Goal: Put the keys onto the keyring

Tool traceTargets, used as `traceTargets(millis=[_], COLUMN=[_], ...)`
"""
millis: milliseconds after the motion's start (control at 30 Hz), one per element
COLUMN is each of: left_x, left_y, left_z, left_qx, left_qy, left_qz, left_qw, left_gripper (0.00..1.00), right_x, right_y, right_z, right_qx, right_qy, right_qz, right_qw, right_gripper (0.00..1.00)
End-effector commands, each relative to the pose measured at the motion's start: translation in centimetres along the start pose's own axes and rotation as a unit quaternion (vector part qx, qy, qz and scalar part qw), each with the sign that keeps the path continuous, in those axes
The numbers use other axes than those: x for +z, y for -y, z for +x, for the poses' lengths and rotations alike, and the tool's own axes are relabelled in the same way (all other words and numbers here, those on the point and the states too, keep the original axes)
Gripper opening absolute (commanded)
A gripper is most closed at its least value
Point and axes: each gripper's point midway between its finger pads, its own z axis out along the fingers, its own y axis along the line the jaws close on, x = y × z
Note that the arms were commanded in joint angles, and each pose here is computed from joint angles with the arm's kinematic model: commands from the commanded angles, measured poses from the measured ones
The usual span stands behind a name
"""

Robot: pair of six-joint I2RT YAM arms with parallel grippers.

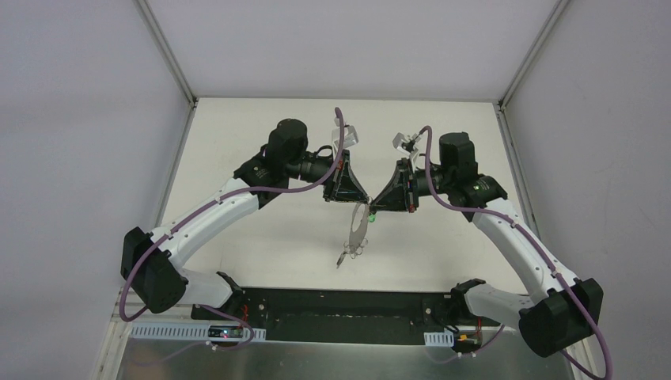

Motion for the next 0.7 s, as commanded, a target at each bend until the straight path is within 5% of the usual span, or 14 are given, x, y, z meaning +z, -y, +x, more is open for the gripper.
traceTargets(millis=[0,667], left_x=[-0.5,-0.2], left_y=[1.3,1.2], left_z=[-1.9,-1.2], left_qx=[0.035,0.04], left_qy=[0.032,0.032], left_qz=[0.029,0.043], left_qw=[0.998,0.998], left_gripper=[0.0,0.0], right_x=[0.1,1.5], right_y=[-0.7,-0.5], right_z=[-0.3,0.1], right_qx=[-0.008,0.006], right_qy=[0.007,-0.009], right_qz=[-0.026,-0.038], right_qw=[1.0,0.999], right_gripper=[0.0,0.02])
